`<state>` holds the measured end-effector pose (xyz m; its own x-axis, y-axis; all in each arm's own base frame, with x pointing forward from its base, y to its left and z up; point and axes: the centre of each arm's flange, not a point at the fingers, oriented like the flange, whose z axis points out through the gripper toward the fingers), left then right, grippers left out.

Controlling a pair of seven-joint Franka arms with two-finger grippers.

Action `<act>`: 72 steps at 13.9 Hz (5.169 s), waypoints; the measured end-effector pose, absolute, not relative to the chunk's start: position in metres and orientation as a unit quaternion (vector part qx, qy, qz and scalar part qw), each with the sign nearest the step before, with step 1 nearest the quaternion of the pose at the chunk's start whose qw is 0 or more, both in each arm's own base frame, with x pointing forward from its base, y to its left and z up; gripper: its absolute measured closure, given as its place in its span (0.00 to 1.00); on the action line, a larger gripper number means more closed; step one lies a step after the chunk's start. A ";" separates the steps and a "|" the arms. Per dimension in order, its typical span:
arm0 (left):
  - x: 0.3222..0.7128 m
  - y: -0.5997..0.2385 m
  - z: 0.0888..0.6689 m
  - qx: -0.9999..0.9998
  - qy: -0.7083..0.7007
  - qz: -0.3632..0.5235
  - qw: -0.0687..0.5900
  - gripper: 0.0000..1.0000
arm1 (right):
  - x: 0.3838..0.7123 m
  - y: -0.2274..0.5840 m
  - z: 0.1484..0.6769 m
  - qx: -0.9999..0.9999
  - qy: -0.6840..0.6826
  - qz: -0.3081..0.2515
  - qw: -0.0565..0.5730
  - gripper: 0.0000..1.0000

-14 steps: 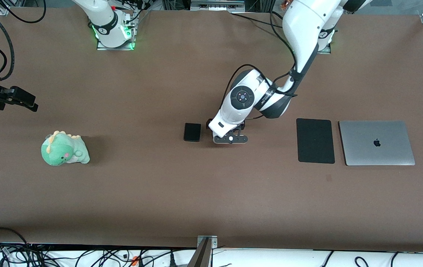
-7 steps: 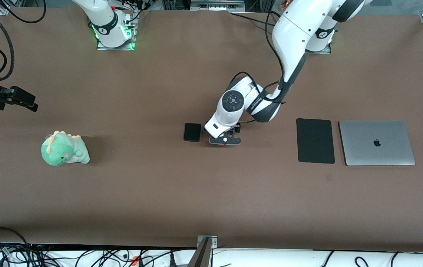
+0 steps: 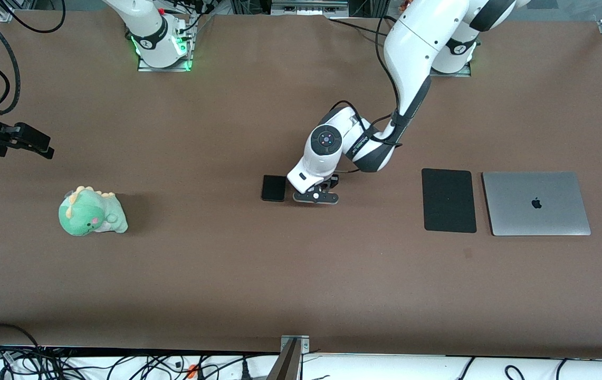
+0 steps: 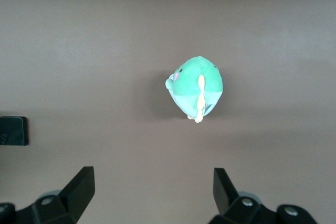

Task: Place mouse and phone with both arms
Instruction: 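Carry the mouse with the left gripper onto the black mouse pad, then release the mouse with the left gripper while the right gripper reaches the phone, then lower the right gripper onto the black phone and grasp it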

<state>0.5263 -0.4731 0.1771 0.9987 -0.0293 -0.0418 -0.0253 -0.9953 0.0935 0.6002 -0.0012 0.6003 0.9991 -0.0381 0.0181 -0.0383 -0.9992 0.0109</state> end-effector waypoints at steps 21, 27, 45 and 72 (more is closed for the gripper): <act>0.647 -0.063 0.215 0.995 -0.067 -0.078 0.011 0.38 | 0.601 0.024 0.595 1.000 0.003 0.003 0.005 0.00; 0.603 -0.035 0.187 0.996 -0.076 -0.050 0.011 0.38 | 0.612 0.062 0.544 0.998 0.035 -0.048 0.018 0.00; 0.676 -0.027 0.462 0.995 -0.063 -0.073 -0.007 0.00 | 0.619 0.349 0.329 0.996 -0.083 -0.005 -0.031 0.00; 0.576 -0.023 0.586 0.999 -0.020 0.024 0.014 0.00 | 0.503 0.437 0.164 0.999 -0.004 0.038 -0.013 0.01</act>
